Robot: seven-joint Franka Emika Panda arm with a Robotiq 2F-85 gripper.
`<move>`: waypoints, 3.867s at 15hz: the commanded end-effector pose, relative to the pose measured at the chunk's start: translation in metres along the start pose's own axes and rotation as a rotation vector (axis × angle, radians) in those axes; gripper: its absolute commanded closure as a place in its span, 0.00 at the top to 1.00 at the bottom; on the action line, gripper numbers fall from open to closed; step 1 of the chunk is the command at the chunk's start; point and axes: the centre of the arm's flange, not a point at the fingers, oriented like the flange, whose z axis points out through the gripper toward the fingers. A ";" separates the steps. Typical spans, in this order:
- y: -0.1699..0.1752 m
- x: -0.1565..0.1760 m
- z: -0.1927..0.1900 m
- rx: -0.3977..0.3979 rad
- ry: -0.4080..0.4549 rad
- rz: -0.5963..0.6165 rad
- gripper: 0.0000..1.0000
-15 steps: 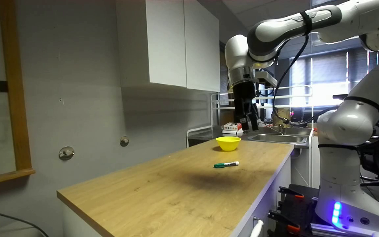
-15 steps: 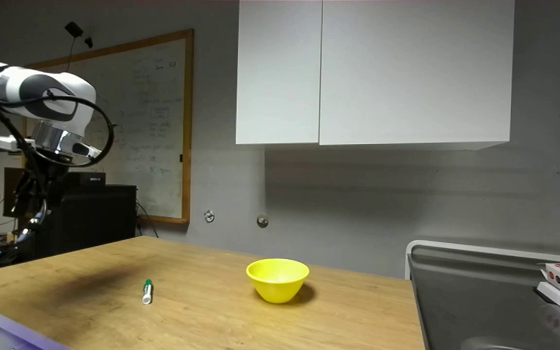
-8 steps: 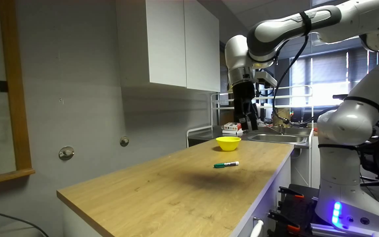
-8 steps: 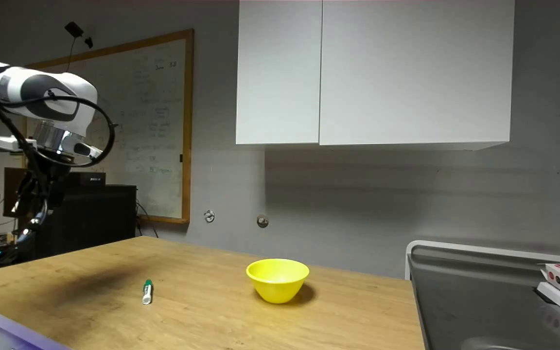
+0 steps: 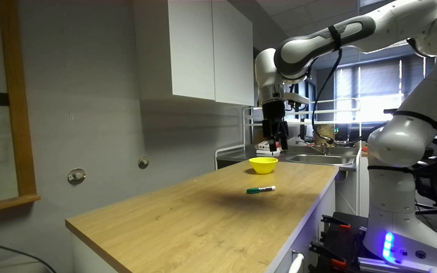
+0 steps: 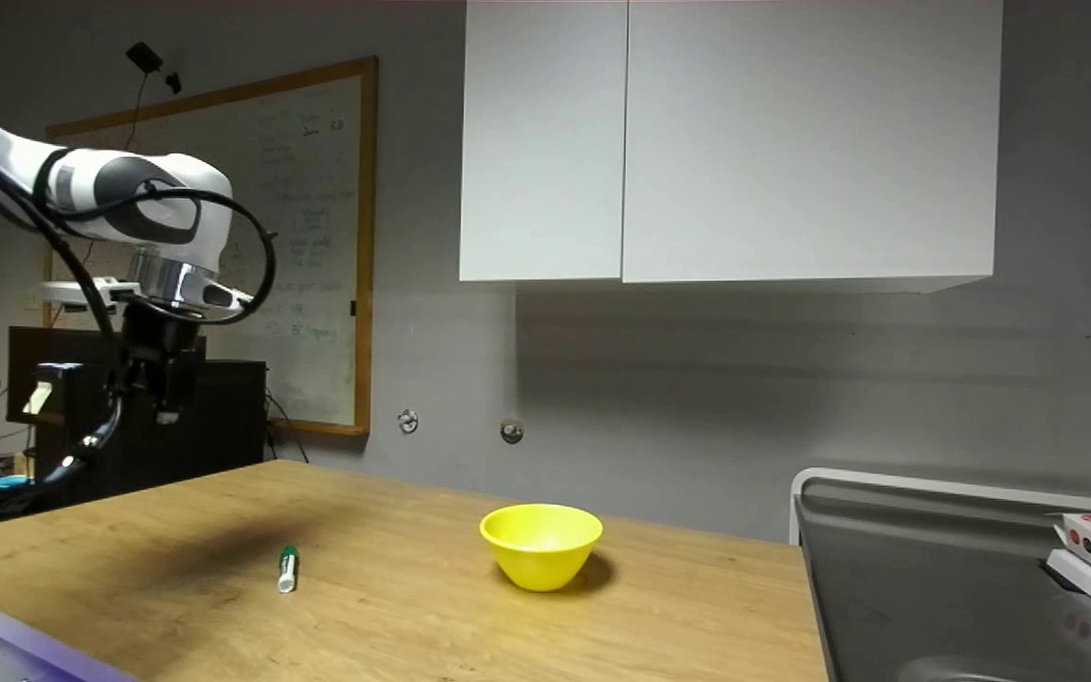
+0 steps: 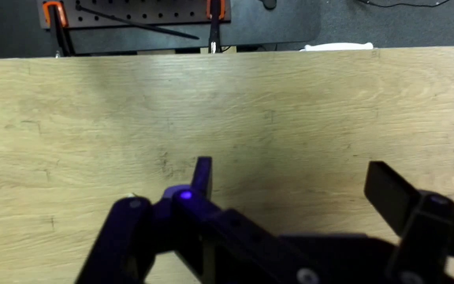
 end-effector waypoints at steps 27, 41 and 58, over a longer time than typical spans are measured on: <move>0.101 0.174 0.159 -0.115 -0.006 -0.641 1.00; 0.102 0.160 0.150 -0.153 -0.007 -0.603 0.02; 0.087 0.137 -0.098 -0.076 0.426 0.243 0.07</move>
